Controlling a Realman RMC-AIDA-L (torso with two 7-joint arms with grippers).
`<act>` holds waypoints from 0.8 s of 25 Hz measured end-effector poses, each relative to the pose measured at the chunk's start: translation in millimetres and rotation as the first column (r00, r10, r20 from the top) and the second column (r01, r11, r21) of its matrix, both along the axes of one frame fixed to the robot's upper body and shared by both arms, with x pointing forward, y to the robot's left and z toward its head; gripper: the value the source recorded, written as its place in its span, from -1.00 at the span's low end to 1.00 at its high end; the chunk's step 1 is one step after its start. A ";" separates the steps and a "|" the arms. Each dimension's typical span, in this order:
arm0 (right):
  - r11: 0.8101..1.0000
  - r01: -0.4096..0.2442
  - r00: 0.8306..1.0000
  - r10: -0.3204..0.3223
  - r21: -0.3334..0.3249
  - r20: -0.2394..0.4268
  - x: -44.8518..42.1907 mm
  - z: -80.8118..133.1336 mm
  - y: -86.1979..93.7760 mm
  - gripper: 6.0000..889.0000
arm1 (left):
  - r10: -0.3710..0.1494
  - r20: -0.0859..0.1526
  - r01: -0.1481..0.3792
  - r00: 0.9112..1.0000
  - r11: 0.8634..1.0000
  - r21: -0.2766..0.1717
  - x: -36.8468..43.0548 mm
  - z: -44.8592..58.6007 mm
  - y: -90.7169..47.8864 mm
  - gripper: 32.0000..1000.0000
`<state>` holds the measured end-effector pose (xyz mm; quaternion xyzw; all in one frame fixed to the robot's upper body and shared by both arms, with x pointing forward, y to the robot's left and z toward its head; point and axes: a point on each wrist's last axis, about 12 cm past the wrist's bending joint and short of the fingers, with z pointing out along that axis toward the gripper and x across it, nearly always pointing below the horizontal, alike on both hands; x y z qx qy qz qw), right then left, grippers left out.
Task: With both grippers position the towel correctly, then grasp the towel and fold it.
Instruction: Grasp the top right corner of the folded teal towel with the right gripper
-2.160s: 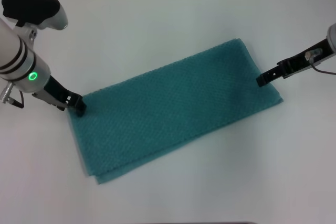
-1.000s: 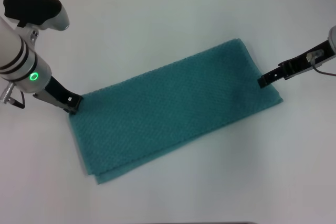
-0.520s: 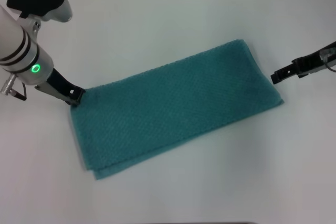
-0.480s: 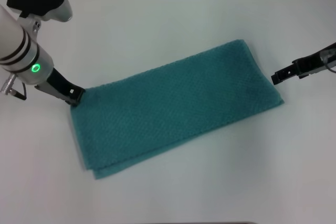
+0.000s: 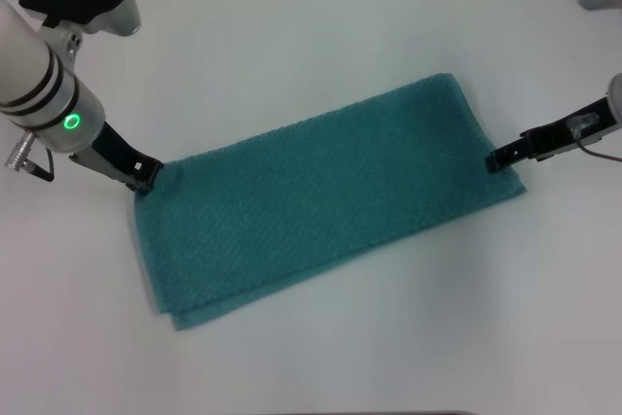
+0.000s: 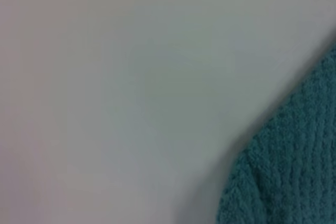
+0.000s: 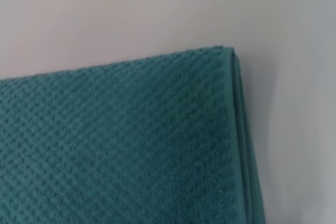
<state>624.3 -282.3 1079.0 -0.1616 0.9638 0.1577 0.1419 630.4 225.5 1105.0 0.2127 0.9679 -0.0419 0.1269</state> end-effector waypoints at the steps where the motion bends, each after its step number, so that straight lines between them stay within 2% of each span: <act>1: 1.000 0.000 1.000 0.000 0.000 0.002 -0.1 -1.0 1.3 0.70 | 0.000 0.000 0.000 1.000 1.000 0.000 0.0 0.0 0.0 -0.97; 20: 1.000 0.004 1.000 -0.004 -0.013 0.022 -3.2 -14.6 11.4 0.68 | -0.008 0.008 0.008 1.000 1.000 -0.001 2.2 2.9 -3.5 -0.98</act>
